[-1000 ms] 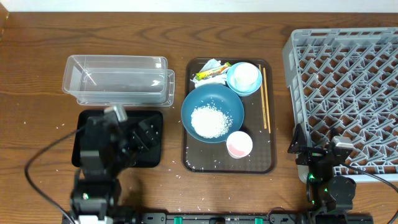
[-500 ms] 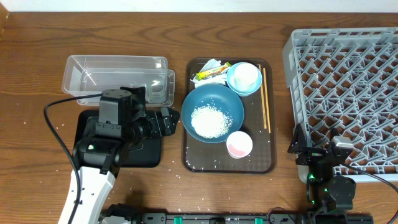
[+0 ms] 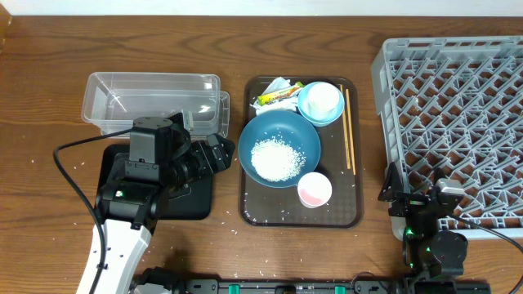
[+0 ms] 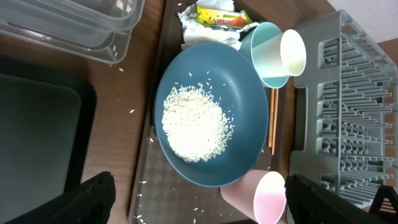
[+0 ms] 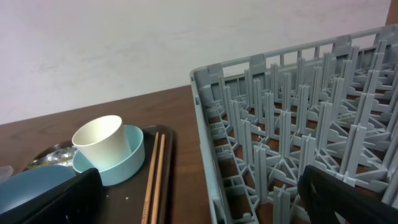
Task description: Sort waste into correct bins and load items into the dishwasher rack
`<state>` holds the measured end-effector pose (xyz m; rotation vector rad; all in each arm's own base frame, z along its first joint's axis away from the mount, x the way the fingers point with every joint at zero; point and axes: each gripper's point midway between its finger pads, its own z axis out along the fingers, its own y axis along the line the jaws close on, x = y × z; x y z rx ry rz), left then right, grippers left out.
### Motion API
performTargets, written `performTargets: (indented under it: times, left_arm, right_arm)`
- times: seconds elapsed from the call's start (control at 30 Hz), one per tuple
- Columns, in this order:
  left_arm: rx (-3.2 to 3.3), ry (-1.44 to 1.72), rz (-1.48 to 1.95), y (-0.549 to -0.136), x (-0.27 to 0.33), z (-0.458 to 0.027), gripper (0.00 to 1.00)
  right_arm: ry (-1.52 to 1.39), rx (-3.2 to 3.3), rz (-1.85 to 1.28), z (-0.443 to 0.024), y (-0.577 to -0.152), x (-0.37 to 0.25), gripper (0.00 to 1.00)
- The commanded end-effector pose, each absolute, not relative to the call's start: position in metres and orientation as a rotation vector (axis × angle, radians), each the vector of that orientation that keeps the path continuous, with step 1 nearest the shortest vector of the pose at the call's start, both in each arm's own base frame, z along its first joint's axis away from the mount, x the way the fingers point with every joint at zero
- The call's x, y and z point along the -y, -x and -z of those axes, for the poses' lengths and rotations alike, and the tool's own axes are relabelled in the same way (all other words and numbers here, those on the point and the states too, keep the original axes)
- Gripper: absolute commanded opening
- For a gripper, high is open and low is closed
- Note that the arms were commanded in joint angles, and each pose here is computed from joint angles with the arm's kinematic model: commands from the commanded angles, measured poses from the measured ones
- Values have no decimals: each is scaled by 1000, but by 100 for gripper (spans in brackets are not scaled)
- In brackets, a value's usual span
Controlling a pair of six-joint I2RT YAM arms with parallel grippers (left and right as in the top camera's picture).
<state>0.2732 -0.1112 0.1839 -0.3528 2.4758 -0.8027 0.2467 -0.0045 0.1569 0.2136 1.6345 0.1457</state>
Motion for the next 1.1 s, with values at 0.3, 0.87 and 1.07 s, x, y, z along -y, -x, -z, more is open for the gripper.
performTargets:
  times: [0.3, 0.87, 1.07]
  left_arm:
    - [-2497, 369, 760, -268, 106, -184, 89]
    - [-2374, 740, -74, -270, -32, -167, 90]
    - [-2317, 961, -202, -254, -76, -165, 90]
  right_arm:
    - [-207, -1630, -136, -158, -246, 4, 99]
    - [-207, -1630, -136, -158, -246, 4, 99]
    - [-207, -1630, -136, -158, -246, 4, 99]
